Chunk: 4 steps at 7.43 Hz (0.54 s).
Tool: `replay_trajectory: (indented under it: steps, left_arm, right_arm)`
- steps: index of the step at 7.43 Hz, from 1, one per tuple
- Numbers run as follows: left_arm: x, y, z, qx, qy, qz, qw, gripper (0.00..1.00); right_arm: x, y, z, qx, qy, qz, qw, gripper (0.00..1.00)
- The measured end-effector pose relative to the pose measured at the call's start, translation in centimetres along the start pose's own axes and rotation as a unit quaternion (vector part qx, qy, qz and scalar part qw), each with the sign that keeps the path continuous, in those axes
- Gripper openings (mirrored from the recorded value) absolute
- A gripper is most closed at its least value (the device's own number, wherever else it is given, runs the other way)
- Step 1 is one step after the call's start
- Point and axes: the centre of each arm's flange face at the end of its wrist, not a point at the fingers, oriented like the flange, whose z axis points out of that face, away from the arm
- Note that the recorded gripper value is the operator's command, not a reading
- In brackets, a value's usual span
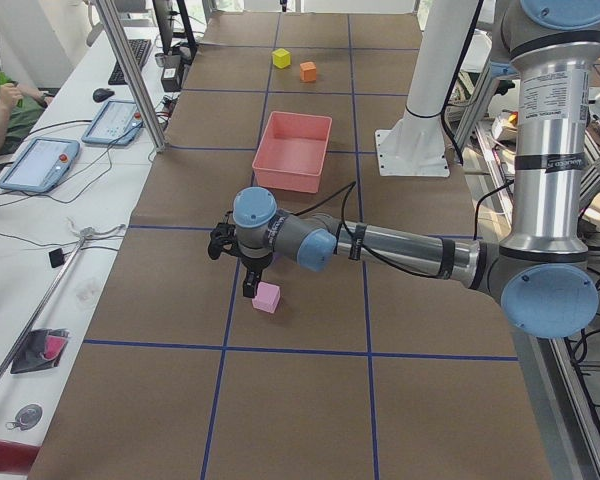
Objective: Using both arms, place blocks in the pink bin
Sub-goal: 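Lower the left gripper toward the light pink cube, then close the left gripper on the light pink cube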
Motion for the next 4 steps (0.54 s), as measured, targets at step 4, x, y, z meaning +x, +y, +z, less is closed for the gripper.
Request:
replay_trajectory:
  steps: [4]
  left_arm:
    - [2.1,1.6,6.7,0.016,-0.04,0.026,0.9987,1.0]
  right_arm:
    - [0.2,0.1,0.6,-0.005,-0.027,0.009,0.9996,1.0]
